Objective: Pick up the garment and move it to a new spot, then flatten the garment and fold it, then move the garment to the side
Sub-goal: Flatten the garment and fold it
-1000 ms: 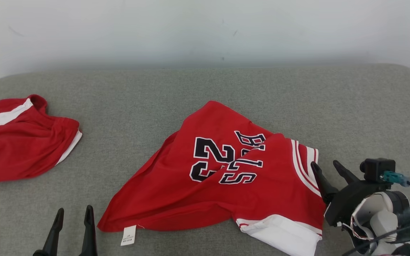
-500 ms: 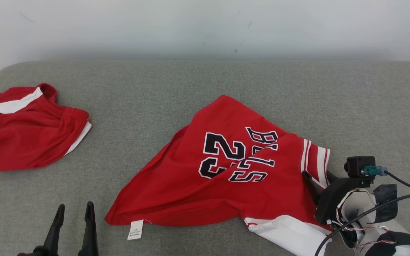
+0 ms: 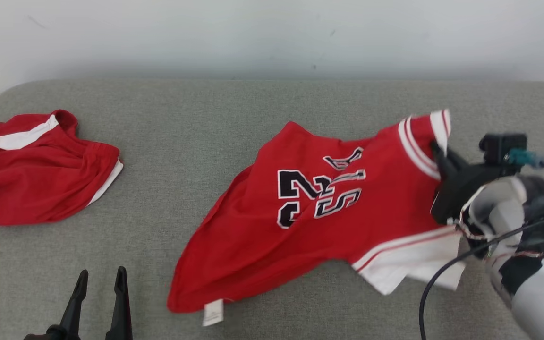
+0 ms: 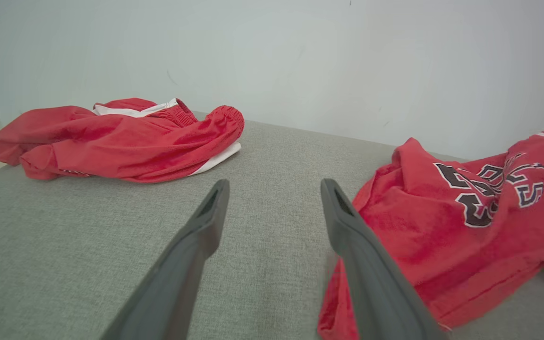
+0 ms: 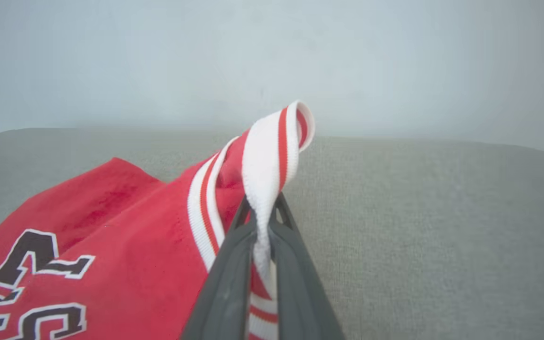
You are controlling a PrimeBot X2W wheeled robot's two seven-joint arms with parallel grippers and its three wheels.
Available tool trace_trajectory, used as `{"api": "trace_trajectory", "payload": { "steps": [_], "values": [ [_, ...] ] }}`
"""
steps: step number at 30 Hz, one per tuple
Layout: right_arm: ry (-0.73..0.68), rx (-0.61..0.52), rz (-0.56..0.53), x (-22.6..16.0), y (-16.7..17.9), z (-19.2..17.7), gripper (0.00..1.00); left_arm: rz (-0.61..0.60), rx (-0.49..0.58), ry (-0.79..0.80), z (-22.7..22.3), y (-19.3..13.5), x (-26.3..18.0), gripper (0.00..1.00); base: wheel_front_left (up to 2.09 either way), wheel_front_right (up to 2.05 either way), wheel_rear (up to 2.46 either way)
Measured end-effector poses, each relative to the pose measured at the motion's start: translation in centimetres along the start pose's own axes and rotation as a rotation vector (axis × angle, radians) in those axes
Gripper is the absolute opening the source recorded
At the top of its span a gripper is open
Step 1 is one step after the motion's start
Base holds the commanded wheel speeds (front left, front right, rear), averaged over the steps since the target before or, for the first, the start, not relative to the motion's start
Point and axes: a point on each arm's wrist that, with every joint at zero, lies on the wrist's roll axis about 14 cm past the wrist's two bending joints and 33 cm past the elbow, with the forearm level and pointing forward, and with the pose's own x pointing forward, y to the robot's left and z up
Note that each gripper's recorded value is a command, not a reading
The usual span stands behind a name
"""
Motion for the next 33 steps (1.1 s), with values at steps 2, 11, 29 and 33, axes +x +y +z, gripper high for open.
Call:
{"api": "trace_trajectory", "payload": {
  "steps": [2,11,29,33],
  "values": [
    [-0.062,-0.027,-0.007,0.6,-0.6,2.4,0.00,0.001,0.000,-0.001,0.0,0.0,-0.1,1.00,0.00,0.00,0.00],
    [-0.066,-0.074,-0.032,2.2,-1.5,4.3,0.00,0.020,0.003,0.000,0.1,0.7,-0.4,1.00,0.00,0.00,0.00],
    [-0.093,-0.060,-0.135,-0.1,-4.2,3.5,1.00,0.027,-0.003,-0.017,0.9,0.7,-1.3,1.00,0.00,0.00,0.00],
    [-0.174,-0.037,-0.130,-1.2,-4.1,4.9,1.00,0.018,-0.006,-0.026,1.2,0.3,-1.2,1.00,0.00,0.00,0.00]
  ]
}}
